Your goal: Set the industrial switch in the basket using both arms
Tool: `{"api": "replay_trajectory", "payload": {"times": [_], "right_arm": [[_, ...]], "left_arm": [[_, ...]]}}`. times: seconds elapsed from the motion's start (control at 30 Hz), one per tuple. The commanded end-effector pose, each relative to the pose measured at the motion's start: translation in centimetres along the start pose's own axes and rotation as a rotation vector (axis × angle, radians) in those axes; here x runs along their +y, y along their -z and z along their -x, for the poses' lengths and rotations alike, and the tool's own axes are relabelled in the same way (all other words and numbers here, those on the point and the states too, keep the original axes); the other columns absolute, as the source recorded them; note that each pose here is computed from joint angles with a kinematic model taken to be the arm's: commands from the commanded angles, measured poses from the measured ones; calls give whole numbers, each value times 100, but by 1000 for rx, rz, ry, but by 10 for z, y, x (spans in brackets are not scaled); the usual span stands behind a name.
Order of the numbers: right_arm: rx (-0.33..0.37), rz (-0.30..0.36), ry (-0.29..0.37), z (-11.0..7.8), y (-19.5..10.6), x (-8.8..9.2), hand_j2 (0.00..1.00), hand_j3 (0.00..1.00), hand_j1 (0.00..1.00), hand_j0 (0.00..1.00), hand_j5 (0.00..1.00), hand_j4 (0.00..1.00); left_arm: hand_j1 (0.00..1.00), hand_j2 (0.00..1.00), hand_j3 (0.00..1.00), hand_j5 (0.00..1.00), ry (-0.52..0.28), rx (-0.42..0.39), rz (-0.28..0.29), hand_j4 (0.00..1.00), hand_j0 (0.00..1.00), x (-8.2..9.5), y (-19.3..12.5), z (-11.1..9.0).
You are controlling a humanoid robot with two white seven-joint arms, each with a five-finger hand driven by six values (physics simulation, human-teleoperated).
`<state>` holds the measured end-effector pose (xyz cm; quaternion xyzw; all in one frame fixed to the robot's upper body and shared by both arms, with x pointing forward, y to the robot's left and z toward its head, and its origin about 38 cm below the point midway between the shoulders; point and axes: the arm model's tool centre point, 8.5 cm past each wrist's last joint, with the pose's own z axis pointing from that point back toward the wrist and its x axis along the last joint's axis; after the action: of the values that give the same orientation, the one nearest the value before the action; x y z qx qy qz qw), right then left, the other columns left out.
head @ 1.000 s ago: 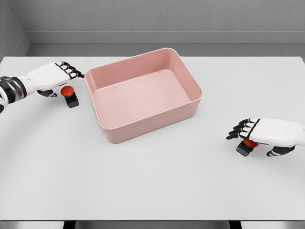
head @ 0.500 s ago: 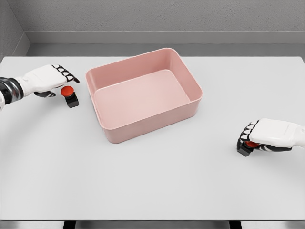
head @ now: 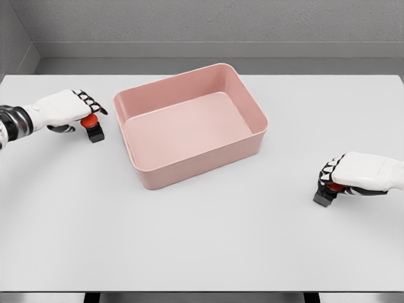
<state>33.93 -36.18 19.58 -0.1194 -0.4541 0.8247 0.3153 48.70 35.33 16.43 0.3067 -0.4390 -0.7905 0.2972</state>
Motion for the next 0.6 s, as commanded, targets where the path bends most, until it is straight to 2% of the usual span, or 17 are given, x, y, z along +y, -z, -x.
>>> {"api": "replay_trajectory", "payload": {"times": [0.0,0.17,0.33,0.57], "right_arm": [[1,3,5,0,-1,-1,48,48,48,48,48,48],[12,14,-16,3,-4,-10,48,48,48,48,48,48],[23,30,-34,7,-7,-20,48,48,48,48,48,48],[33,49,-58,9,-10,-32,48,48,48,48,48,48]], "left_arm": [[84,84,84,84,3,-3,-11,84,84,4,0,-1],[83,83,83,83,11,-17,-6,83,83,2,1,-7],[82,82,82,82,19,-14,1,82,82,1,-4,-5],[70,70,70,70,31,-28,-7,70,70,3,-3,-11]]}}
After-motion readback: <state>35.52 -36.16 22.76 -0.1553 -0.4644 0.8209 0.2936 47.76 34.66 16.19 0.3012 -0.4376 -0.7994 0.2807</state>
